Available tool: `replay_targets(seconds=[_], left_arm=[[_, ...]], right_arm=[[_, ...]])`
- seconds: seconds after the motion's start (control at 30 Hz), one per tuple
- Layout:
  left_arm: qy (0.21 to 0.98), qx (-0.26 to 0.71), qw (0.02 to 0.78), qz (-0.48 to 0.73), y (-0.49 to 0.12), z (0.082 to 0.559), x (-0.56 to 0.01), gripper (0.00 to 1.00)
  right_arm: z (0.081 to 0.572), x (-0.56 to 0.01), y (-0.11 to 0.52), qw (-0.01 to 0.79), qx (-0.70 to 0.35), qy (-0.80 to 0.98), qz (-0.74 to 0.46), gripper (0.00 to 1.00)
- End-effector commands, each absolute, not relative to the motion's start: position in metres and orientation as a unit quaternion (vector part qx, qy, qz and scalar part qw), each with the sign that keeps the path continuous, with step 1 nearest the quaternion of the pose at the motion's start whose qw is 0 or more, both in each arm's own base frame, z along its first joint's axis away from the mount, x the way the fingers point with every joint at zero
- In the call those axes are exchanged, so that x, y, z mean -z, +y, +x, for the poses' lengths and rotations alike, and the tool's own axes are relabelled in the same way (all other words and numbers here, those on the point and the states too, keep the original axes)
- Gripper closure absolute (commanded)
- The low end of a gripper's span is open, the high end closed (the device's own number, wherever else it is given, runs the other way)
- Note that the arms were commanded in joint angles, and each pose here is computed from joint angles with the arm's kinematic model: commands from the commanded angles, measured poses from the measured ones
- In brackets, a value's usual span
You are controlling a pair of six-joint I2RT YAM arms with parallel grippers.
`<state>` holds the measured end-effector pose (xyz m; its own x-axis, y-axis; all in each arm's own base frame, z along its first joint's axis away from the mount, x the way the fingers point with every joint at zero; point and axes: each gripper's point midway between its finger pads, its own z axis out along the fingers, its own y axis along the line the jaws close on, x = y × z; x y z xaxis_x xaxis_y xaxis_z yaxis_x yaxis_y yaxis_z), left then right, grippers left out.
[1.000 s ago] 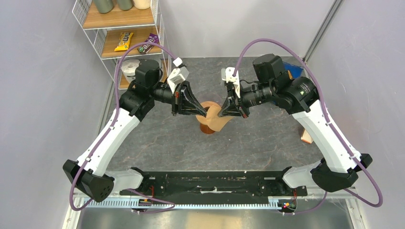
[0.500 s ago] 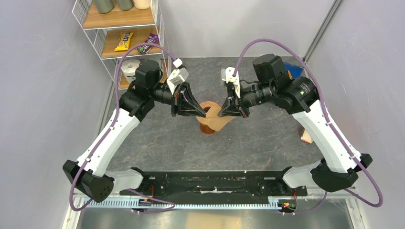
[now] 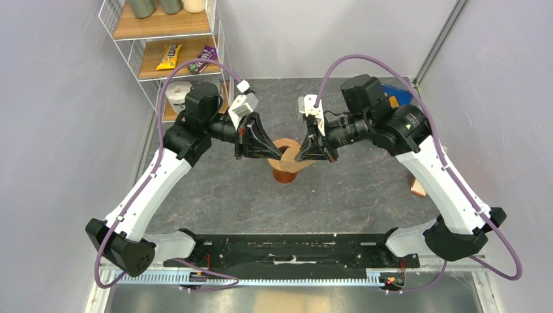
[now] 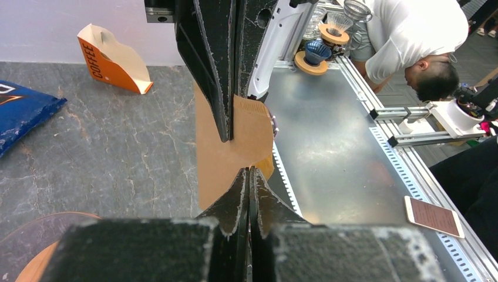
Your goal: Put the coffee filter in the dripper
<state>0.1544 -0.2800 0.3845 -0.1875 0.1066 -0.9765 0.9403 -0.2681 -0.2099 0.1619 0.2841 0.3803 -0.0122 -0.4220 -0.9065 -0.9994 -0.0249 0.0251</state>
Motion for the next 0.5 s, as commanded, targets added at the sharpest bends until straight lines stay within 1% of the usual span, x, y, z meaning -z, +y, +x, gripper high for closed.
replay_targets(seconds=[0.0, 0.47], left_arm=[[0.483, 0.585, 0.368, 0.537, -0.281, 0.152, -0.390, 0.98], [0.502, 0.586, 0.366, 0.520, -0.301, 0.162, -0.385, 0.98]], right_arm=[[0.163, -0.389, 0.290, 0.381, -0.399, 0.576, -0.603, 1.00], [0.168, -0.389, 0.300, 0.387, -0.400, 0.575, -0.600, 1.00]])
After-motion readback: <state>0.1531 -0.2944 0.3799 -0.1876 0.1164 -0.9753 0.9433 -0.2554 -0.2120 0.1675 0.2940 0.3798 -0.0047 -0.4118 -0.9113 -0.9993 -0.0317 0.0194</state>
